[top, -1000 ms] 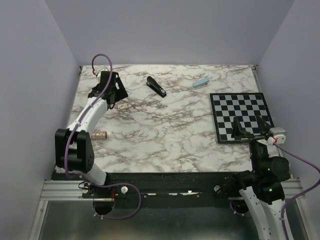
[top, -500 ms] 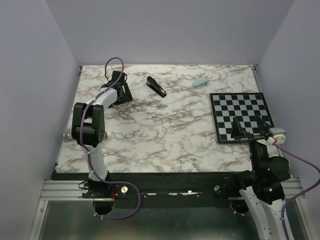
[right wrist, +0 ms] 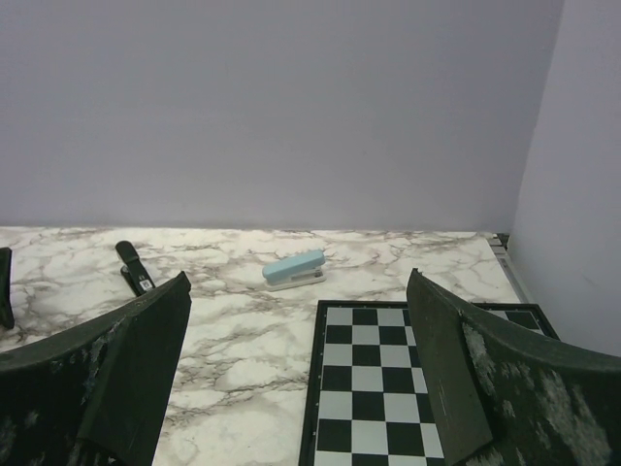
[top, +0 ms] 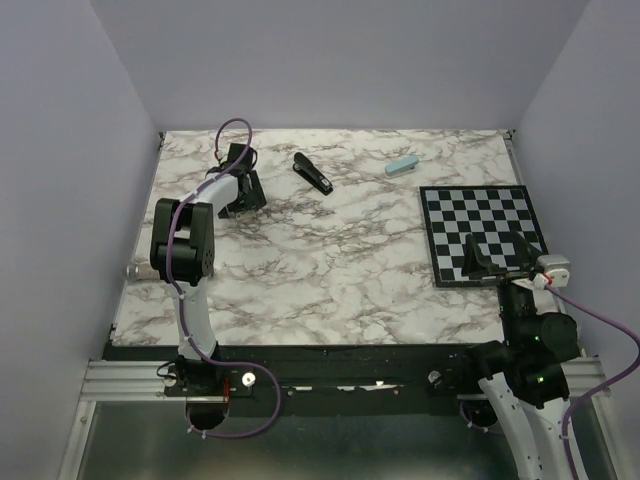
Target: Load the staples into the stapler
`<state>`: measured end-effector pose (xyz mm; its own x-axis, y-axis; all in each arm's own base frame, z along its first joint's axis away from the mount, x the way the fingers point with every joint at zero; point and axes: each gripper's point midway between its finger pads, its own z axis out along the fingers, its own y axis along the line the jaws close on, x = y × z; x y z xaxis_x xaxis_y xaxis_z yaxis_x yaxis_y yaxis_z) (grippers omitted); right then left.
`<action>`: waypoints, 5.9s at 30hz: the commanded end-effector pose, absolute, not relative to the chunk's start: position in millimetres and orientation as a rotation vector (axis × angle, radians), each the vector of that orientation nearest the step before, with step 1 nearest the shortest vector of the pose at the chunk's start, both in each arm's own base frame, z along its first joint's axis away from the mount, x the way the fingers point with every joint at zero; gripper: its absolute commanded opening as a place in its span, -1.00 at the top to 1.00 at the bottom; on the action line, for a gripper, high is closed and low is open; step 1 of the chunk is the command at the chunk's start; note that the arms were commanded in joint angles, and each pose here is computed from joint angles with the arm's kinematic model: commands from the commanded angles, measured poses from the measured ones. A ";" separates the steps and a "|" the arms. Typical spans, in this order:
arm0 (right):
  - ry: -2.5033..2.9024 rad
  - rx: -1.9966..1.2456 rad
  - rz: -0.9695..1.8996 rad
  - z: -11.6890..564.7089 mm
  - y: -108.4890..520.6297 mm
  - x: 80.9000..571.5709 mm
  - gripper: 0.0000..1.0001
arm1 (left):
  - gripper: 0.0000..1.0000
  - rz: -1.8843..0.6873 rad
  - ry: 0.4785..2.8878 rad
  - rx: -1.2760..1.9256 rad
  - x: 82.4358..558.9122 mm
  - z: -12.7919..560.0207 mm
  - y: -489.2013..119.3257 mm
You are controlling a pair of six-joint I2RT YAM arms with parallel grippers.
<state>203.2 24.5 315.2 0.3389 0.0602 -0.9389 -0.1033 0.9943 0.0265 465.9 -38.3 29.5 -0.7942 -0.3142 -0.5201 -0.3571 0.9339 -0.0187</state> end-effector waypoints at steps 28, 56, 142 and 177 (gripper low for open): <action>0.983 0.025 0.112 350.7 4.3 149.1 -1.00 | -0.25 0.078 2.699 -0.144 417.6 21.0 -120.0; 1.024 -0.048 0.144 346.2 19.5 157.3 -1.00 | -0.36 -0.162 2.752 0.351 237.3 1.5 -263.7; 2.447 -0.007 1.253 33.7 272.4 228.9 -0.05 | -0.54 -0.853 2.302 -0.454 208.2 41.7 -258.9; 2.592 -0.003 1.050 3.6 263.6 222.7 0.93 | -0.43 -0.877 2.339 -0.456 204.9 37.8 -266.2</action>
